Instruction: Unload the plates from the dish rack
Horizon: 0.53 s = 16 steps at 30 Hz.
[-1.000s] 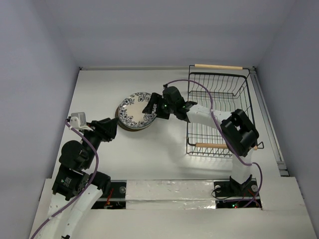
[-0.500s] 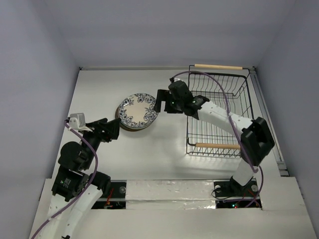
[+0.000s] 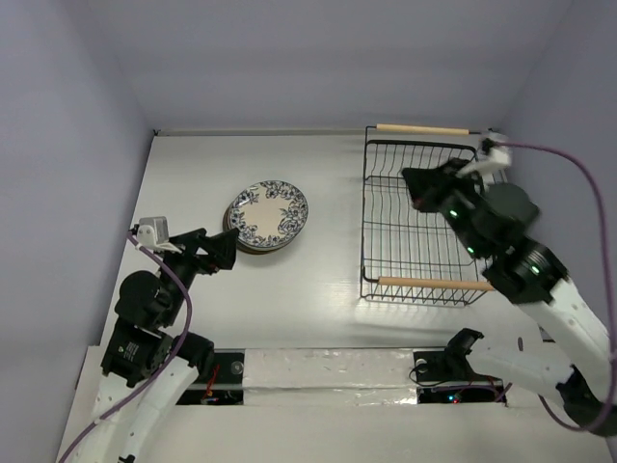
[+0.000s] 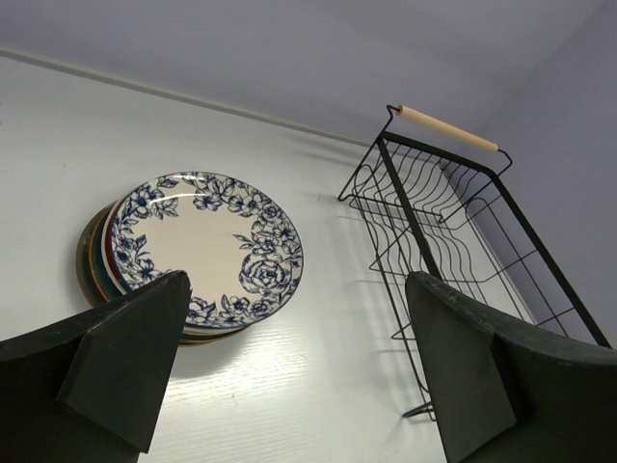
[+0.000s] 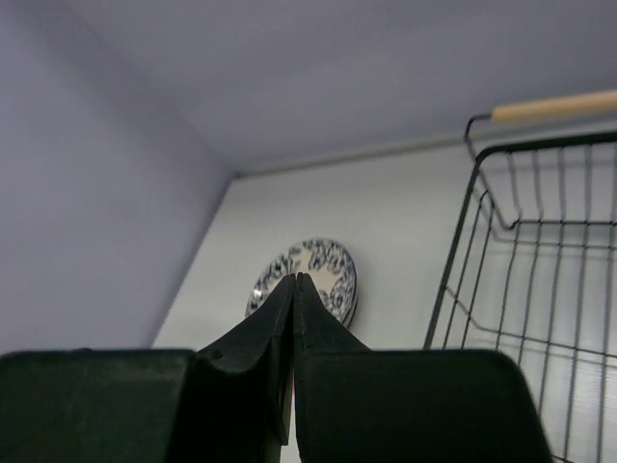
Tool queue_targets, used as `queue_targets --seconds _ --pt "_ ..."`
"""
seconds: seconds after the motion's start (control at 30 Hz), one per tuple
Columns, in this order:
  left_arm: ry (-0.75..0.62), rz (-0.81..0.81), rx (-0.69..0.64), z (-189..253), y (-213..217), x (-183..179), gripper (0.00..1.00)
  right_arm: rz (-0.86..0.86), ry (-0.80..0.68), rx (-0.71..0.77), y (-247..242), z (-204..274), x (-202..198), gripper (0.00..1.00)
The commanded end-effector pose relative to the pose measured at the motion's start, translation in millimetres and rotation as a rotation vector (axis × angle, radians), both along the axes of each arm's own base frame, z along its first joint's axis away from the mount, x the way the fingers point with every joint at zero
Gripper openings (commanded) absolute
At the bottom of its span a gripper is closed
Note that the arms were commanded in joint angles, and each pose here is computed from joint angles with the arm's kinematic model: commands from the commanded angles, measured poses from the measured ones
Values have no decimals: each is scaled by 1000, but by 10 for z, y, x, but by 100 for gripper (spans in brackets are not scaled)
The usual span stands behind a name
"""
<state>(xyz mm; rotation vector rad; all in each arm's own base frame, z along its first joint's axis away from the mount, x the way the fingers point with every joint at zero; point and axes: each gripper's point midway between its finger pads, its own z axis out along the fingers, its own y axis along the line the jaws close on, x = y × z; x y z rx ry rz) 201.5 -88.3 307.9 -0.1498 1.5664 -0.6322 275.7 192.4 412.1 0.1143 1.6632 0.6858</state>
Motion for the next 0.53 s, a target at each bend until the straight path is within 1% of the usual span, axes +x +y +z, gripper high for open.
queue_targets --seconds 0.0,0.03,0.07,0.1,0.13,0.17,0.2,0.23,0.27,0.3,0.33,0.4,0.5 --pt "-42 -17 3 180 -30 2 93 -210 -101 39 -682 226 -233 4" --pt "-35 -14 6 174 -29 13 94 -255 -150 99 -949 378 -424 10" --pt "-42 -3 4 226 -8 14 94 -329 -164 122 -1156 392 -487 17" --pt "-44 0 5 251 -1 14 94 -364 -171 131 -1273 337 -540 32" --pt "-42 2 7 264 -5 30 95 -398 -181 151 -1396 326 -603 42" --pt "-54 4 2 331 3 19 95 -450 -211 203 -1623 370 -747 52" --pt "-59 4 1 360 4 19 95 -477 -206 215 -1694 288 -773 70" --pt "-63 6 3 388 1 34 96 -502 -211 239 -1779 267 -819 77" --pt "-72 1 3 424 -5 30 96 -544 -214 261 -1885 234 -857 82" --pt "-75 0 6 430 -10 41 96 -558 -236 300 -1987 254 -943 91" --pt "-67 0 10 409 -23 70 97 -566 -233 294 -1995 168 -937 95" --pt "-48 5 11 360 -29 105 96 -564 -250 309 -2033 159 -981 99" --pt "-38 3 -4 353 -49 128 99 -520 -244 280 -1924 101 -941 100"
